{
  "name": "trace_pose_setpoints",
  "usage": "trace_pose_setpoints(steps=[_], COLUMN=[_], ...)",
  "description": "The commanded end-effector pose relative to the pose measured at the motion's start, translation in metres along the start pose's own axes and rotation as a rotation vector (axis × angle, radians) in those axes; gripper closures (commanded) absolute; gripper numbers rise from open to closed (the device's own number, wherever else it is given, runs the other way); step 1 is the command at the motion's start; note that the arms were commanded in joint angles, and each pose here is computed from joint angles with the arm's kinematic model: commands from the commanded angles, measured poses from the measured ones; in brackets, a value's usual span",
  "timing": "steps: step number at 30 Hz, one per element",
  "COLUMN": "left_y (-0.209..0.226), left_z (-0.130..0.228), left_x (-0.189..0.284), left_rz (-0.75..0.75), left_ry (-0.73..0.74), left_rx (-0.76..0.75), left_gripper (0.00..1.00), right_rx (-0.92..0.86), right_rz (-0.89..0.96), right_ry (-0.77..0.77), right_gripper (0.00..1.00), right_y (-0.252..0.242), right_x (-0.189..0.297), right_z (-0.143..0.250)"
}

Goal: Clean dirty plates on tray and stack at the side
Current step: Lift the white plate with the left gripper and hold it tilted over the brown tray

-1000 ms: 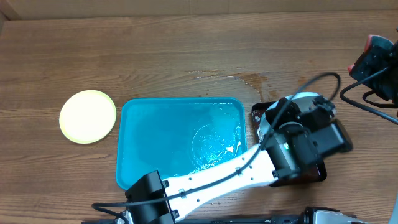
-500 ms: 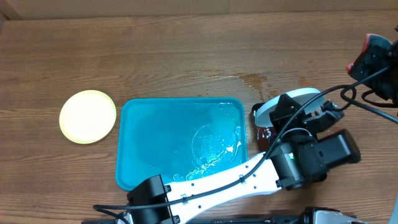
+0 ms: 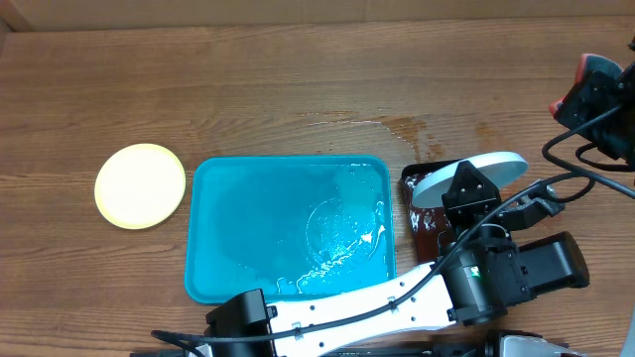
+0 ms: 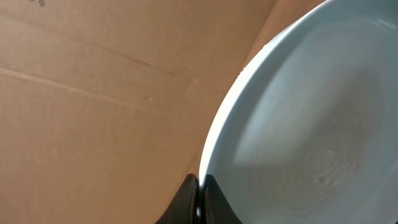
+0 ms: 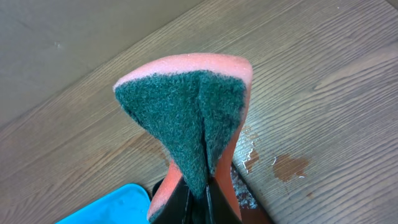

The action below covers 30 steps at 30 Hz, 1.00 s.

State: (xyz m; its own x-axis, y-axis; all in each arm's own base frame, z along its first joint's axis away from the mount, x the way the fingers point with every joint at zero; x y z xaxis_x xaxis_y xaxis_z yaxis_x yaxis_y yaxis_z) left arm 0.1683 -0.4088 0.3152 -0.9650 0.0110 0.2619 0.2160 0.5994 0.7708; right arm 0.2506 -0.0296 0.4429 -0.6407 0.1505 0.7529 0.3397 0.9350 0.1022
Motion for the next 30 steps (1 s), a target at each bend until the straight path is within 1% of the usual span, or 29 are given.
trace_pose_setpoints(steps=[1, 7, 14, 18, 21, 26, 30], left_y=[0.010, 0.010, 0.010, 0.009, 0.008, 0.008, 0.007], left_z=[-0.006, -0.006, -0.006, -0.006, -0.006, -0.006, -0.006], left_x=[0.001, 0.001, 0.001, 0.001, 0.001, 0.000, 0.000], left_rz=[-0.036, -0.032, -0.029, -0.013, -0.007, -0.006, 0.009], left_ry=[-0.005, -0.005, -0.006, -0.008, -0.009, -0.008, -0.011], left_rx=[0.019, 0.019, 0.019, 0.019, 0.019, 0.020, 0.020], left_gripper=[0.96, 0.96, 0.96, 0.96, 0.96, 0.96, 0.96], right_rx=[-0.007, -0.008, -0.085, -0.140, -0.161, -0.164, -0.157], right_rz=[-0.009, 0.006, 0.083, 0.048, 0.058, 0.059, 0.026], right_ry=[-0.041, -0.045, -0.057, -0.041, -0.036, -0.036, -0.029], right_gripper=[0.96, 0.96, 0.96, 0.96, 0.96, 0.96, 0.96], right_y=[-0.001, -0.002, -0.020, -0.033, -0.039, -0.040, -0.038], right_x=[0.010, 0.010, 0.009, 0.009, 0.009, 0.009, 0.009], right_z=[-0.003, -0.004, -0.007, -0.008, -0.008, -0.008, -0.008])
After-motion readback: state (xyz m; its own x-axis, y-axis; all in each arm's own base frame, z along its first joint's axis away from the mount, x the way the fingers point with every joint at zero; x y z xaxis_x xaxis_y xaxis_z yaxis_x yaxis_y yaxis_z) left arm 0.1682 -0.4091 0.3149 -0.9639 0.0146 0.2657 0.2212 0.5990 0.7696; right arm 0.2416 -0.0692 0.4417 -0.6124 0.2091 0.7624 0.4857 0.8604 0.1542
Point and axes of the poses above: each gripper's point midway between its finger pads, its own x axis back along the fingers, its own y axis along the line the jaws close on, z = x × y, the point moved 10 cm from there along x, back along the fingers, and after that the axes turned 10 degrees about x, right-handed, at the moved point
